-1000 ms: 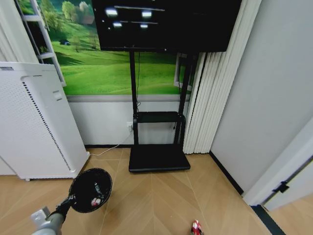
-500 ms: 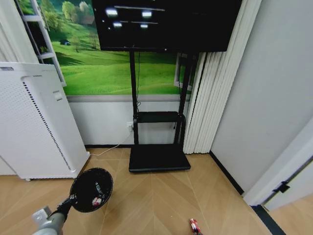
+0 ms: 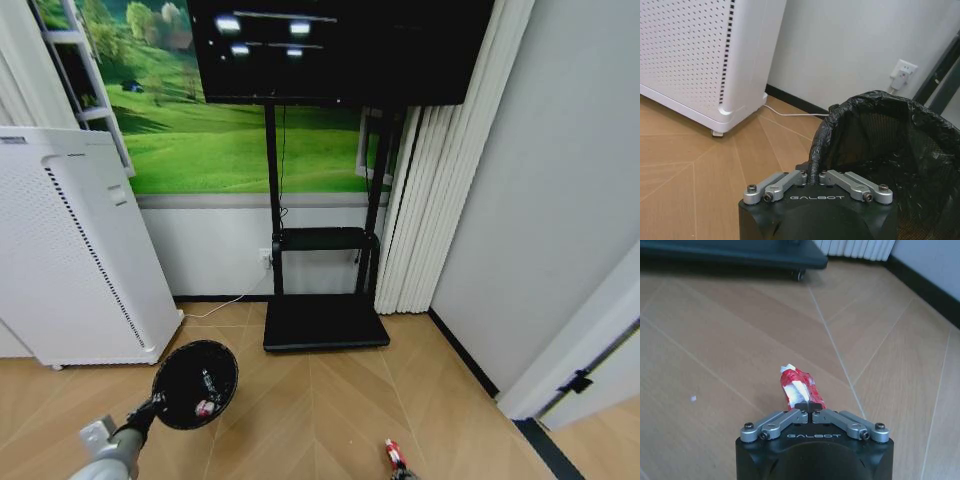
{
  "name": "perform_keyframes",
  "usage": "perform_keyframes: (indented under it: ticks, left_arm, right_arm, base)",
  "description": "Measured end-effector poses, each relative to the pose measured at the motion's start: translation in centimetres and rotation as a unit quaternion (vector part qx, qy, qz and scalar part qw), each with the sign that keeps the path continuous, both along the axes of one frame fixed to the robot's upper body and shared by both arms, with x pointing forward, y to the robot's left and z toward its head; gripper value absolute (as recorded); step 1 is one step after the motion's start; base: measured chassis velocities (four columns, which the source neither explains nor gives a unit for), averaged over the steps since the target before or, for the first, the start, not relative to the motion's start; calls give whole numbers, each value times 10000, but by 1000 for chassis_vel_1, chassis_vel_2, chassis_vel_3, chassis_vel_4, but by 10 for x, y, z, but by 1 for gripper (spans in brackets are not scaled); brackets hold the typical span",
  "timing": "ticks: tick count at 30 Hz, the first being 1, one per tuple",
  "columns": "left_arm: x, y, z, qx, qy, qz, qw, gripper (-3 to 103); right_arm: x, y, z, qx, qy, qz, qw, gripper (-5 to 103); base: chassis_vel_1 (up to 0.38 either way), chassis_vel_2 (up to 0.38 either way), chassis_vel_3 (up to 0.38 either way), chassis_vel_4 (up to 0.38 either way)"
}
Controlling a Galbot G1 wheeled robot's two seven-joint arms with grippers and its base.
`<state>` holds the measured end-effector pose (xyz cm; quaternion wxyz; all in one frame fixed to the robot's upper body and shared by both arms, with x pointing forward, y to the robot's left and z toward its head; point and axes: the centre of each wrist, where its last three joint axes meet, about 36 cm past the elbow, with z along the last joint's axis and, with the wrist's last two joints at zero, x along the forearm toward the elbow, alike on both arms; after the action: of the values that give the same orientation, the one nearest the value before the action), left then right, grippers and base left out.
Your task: Pick up the trash bin and place the garbage on the floor into it.
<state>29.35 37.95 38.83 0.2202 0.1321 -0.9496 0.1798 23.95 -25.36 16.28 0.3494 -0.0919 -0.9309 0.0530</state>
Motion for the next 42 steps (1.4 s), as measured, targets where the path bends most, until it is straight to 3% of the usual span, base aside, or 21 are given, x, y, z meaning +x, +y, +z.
perform_keyframes:
  ticks: [4,7,9,11,17,19,20,22,26,28,30,33,35,36,37,38,41,42]
  left_arm:
    - [3,-9,-6,-17,77,-144,9999,3]
    - [8,-32,-14,77,173,-597,9980,3]
    - [8,-35,-16,122,176,-676,9975,3]
    - [12,-37,-21,225,212,-797,9963,3]
    - [33,-46,-28,380,204,-1155,9924,3]
    - [47,-54,-32,440,206,-1399,9890,3]
    - [47,-54,-32,440,206,-1399,9890,3]
    - [68,-62,-39,520,228,-1634,9849,3]
    - [88,-75,-44,553,201,-1922,9796,3]
    - [106,-94,-53,554,248,-2268,9721,3]
    - [110,-100,-57,560,276,-2369,9695,3]
    - [127,-130,-70,598,364,-2844,9562,3]
    - [127,-130,-70,598,364,-2844,9562,3]
    - [132,-144,-75,598,392,-3021,9506,3]
    - [141,-195,-83,534,361,-3562,9322,3]
    - [141,-195,-83,534,361,-3562,9322,3]
    - [144,-222,-90,366,275,-3983,9161,3]
    - [144,-222,-90,366,275,-3983,9161,3]
  right_arm:
    - [4,1,11,7,-259,34,9997,0]
    - [10,2,26,-51,-815,222,9964,0]
    - [12,4,29,12,-955,315,9949,0]
    - [18,12,42,290,-1341,591,9888,0]
    - [18,25,59,700,-1680,612,9814,0]
    - [17,32,77,1103,-1963,665,9721,0]
    - [17,32,77,1103,-1963,665,9721,0]
    - [13,37,97,1574,-2160,690,9612,0]
    - [10,36,107,1775,-2373,927,9506,0]
    - [9,33,111,1807,-2541,1195,9426,0]
    - [9,32,111,1806,-2575,1258,9409,0]
    - [9,33,117,1787,-2732,1487,9334,0]
    - [9,33,117,1787,-2732,1487,9334,0]
    - [8,34,119,1742,-2758,1533,9328,0]
    - [-8,37,118,1638,-2764,1629,9329,0]
    - [-8,37,118,1638,-2764,1629,9329,0]
    - [-22,35,114,1494,-2773,1812,9316,0]
    - [-22,35,114,1494,-2773,1812,9316,0]
  base:
    - [0,0,0,0]
    - [0,0,0,0]
    - [0,0,0,0]
    - [0,0,0,0]
    - [0,0,0,0]
    - [0,0,0,0]
    - [0,0,0,0]
    - [0,0,0,0]
    - [0,0,0,0]
    - [0,0,0,0]
    - [0,0,0,0]
    - [0,0,0,0]
    - [0,0,0,0]
    - [0,0,0,0]
    - [0,0,0,0]
    - [0,0,0,0]
    - [0,0,0,0]
    - [0,0,0,0]
